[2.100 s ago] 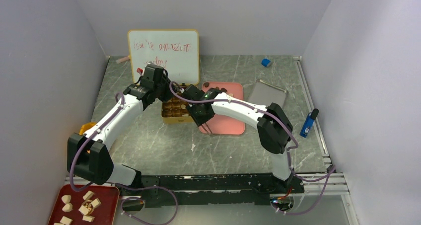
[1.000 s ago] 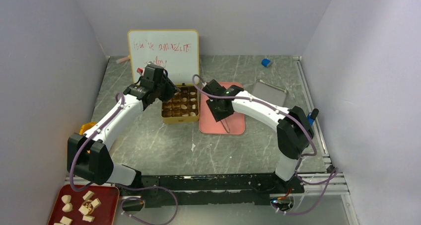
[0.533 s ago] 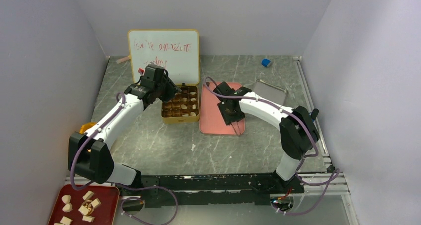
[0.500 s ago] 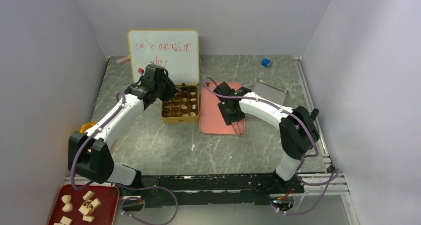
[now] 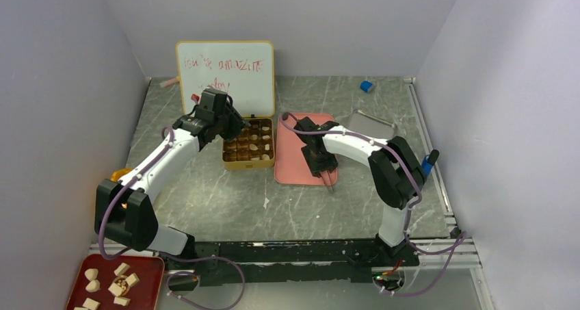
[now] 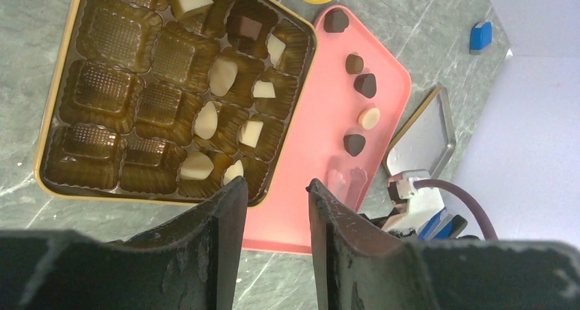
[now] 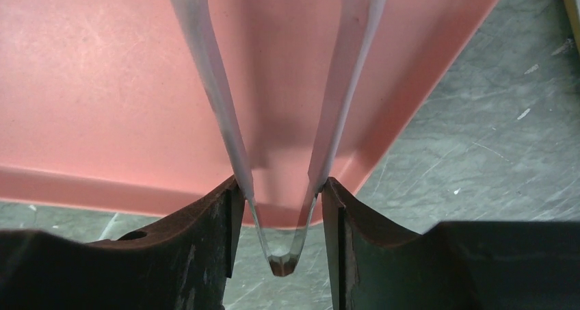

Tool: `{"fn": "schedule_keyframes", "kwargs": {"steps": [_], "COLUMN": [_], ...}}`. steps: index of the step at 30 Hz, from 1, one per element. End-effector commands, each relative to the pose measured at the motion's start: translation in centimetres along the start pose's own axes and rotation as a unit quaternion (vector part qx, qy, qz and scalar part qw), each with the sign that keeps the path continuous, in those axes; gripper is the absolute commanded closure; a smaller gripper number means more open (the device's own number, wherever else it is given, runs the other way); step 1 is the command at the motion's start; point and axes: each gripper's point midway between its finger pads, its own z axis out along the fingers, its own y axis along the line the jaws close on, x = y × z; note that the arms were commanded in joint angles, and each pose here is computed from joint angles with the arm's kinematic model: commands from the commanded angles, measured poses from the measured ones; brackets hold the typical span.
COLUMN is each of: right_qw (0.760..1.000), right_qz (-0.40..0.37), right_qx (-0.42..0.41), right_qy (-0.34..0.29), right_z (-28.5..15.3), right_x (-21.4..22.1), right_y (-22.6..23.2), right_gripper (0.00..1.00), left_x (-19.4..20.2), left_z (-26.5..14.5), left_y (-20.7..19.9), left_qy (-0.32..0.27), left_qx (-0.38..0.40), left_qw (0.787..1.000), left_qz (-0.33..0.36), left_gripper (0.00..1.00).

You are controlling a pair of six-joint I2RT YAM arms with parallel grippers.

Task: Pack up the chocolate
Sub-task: Pick up the fake chocolate from the plate.

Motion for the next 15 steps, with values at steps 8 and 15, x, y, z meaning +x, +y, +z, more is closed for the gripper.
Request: {"fn": "schedule_keyframes", "kwargs": {"steps": [8, 15], "right_qw": [1.0, 1.0], "right_qz": [0.016, 0.019], "right_qx": [-0.003, -0.001], "right_qy": [-0.023, -0.013], "right_z": [0.3, 1.6], "right_x": [-3.5, -4.3], "right_y": [-0.4, -1.1], "right_gripper": [0.52, 0.51], "left_x": [-0.6, -0.5], "left_z": [0.1, 0.2], "left_y": [-1.7, -1.6], "left_qy": [-0.002, -0.001], "left_qx": [0.026, 0.025], "left_qw": [1.0, 1.0], "left_qz": [0.0, -0.003], "left_gripper": [0.57, 0.57]}}
